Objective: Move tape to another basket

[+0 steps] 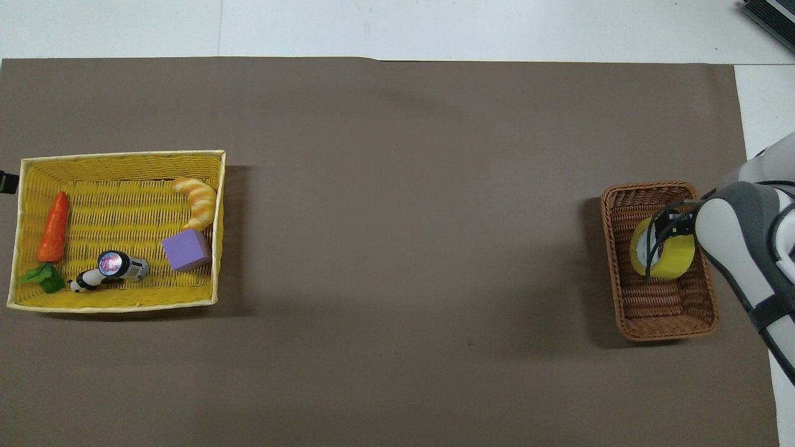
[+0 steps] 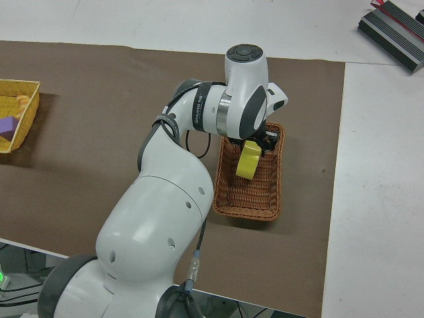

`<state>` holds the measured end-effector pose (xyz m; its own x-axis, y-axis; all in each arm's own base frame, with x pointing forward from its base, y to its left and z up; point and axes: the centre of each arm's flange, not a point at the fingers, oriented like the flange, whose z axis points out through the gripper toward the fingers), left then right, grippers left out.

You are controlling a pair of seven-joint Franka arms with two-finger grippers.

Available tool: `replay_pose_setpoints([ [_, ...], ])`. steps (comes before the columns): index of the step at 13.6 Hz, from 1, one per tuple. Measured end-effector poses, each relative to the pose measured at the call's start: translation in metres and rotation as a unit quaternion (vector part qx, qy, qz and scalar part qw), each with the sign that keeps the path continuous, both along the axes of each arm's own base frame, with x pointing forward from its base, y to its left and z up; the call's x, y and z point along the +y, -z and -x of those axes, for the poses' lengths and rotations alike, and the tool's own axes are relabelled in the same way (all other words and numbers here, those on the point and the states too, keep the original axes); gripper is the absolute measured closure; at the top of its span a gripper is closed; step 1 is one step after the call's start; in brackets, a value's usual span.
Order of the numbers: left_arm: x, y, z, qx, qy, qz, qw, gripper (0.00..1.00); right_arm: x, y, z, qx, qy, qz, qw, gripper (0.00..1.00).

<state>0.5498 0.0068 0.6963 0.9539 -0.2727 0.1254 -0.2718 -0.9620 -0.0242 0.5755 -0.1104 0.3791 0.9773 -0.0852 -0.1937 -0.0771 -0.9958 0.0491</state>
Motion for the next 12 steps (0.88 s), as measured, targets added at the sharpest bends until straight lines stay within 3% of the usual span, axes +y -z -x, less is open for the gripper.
replay_pose_setpoints([
  [2,0.0,0.0,0.0,0.001,0.0,0.0,1.0,0.0,0.003,-0.008,-0.006,-0.015,-0.004,0.003,1.0,0.05],
  [3,0.0,0.0,0.0,0.001,0.0,0.0,1.0,0.0,0.005,-0.018,-0.011,-0.026,-0.006,0.004,1.0,0.0],
  [9,-0.001,0.0,0.0,0.001,0.001,0.0,1.0,0.0,0.059,-0.087,-0.044,-0.098,-0.02,0.014,0.995,0.0],
  [12,-0.001,0.0,0.0,0.001,0.001,0.0,1.0,0.0,0.096,-0.114,-0.045,-0.101,-0.022,0.015,0.995,0.0],
])
